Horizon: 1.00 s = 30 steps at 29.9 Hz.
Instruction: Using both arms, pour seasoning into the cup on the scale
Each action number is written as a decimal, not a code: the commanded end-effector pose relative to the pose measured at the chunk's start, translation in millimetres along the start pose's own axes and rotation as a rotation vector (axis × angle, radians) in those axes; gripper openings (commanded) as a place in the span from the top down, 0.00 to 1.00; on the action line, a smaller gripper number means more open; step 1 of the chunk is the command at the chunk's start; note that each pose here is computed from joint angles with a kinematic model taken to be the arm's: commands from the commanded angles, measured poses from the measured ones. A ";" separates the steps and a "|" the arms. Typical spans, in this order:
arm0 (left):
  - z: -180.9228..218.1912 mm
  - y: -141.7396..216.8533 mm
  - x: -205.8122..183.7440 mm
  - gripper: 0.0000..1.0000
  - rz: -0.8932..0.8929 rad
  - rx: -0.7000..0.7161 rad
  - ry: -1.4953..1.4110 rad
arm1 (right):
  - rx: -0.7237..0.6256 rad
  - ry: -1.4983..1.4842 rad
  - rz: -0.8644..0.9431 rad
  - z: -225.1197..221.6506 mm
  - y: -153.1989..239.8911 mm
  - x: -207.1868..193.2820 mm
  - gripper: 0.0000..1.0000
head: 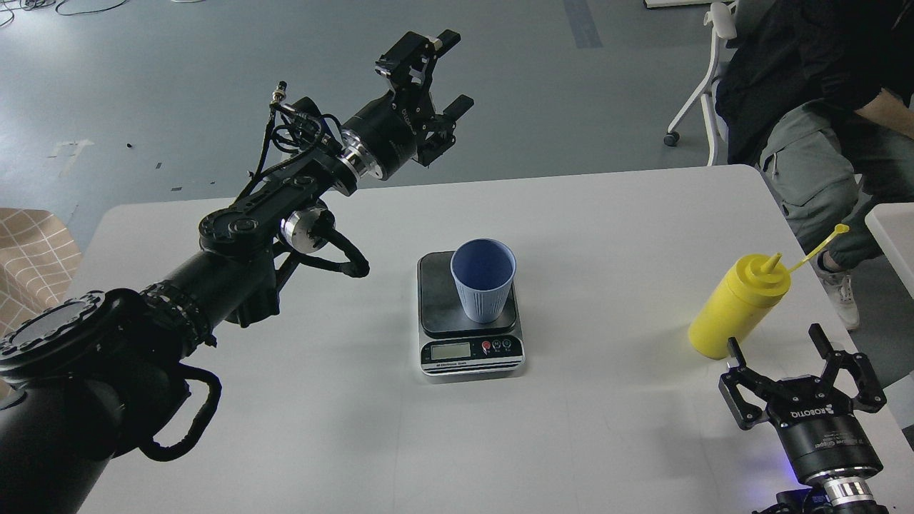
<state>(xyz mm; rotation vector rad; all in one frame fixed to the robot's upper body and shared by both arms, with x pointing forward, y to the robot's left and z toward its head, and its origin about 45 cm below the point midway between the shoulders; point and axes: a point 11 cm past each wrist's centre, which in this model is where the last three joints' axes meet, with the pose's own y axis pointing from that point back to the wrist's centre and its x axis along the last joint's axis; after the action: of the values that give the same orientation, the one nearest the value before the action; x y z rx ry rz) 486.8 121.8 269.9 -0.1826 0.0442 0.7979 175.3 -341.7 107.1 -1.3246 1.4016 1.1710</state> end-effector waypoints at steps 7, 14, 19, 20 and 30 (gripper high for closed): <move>-0.6 -1.2 -2.0 0.02 -0.003 -0.002 0.006 | 0.061 0.173 -0.090 -65.2 0.5 -43.4 0.01; 2.3 0.0 1.4 0.02 0.003 -0.008 0.006 | 0.156 0.348 -0.216 -134.8 -21.6 -98.8 0.02; 7.1 -1.0 2.4 0.02 0.001 -0.016 0.001 | 0.191 0.449 -0.405 -162.7 -58.0 -169.0 0.02; 8.0 -2.0 1.3 0.02 -0.001 -0.019 0.002 | 0.194 0.478 -0.482 -166.6 -71.2 -197.7 0.03; 32.7 -8.2 7.1 0.02 -0.005 -0.062 -0.009 | 0.153 0.593 -0.856 -146.0 -163.5 -360.5 0.03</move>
<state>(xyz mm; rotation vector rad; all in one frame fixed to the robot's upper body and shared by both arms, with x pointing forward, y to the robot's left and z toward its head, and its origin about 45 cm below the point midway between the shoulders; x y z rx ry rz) 492.6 122.5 291.2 -0.2227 0.0249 0.7930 330.6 -435.9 448.2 -1.9071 1.1079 0.1200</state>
